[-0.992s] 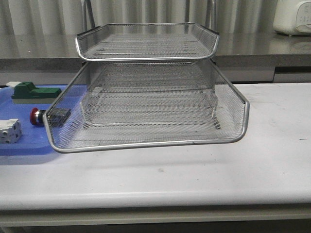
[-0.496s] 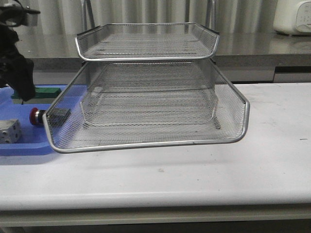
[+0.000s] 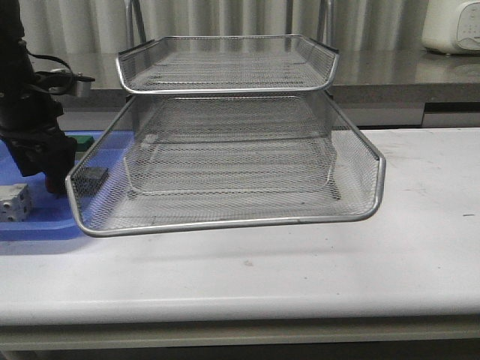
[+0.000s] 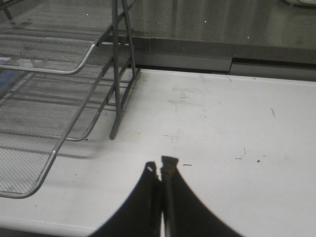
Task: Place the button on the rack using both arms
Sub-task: 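Lower the left gripper onto the red button and grasp it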
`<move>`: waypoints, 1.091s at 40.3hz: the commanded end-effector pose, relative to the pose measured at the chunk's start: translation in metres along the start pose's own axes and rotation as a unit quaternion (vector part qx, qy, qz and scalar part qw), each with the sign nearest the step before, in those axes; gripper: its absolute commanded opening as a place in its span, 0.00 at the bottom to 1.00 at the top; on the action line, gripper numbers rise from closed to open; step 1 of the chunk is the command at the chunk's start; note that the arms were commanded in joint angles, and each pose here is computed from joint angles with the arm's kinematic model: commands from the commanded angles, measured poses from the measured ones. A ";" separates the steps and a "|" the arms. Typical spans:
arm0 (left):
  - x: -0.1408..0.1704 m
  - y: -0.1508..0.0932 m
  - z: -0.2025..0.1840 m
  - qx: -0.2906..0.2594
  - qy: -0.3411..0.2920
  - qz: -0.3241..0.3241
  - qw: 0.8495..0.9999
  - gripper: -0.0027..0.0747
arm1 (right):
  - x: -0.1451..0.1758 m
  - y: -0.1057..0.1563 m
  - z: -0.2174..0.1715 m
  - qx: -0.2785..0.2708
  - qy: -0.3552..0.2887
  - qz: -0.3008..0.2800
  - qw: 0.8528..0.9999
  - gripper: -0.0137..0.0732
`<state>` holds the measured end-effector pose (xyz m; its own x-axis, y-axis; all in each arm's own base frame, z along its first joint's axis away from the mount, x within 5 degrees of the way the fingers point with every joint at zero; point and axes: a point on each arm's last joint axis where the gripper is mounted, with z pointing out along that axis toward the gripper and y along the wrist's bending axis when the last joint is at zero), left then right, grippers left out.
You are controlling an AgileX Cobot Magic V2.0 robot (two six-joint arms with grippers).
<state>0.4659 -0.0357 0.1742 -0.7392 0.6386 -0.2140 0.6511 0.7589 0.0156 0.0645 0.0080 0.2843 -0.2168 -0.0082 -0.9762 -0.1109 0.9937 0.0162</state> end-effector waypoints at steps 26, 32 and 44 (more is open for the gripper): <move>-0.030 -0.010 -0.028 -0.019 -0.047 0.041 0.998 0.83 | -0.015 0.000 -0.002 0.003 -0.047 -0.004 0.999 0.09; -0.031 -0.011 -0.028 -0.020 -0.056 0.041 0.997 0.83 | -0.015 0.000 -0.002 0.003 -0.047 -0.004 0.999 0.09; -0.036 -0.014 -0.024 -0.016 -0.068 0.046 0.996 0.83 | -0.015 0.000 -0.002 0.003 -0.047 -0.004 0.999 0.09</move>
<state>0.4777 -0.0610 0.1707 -0.6733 0.6957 -0.2504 0.7145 0.6993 0.0218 0.0645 0.0080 0.2841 -0.2185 -0.0085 -0.9758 -0.1109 0.9937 0.0162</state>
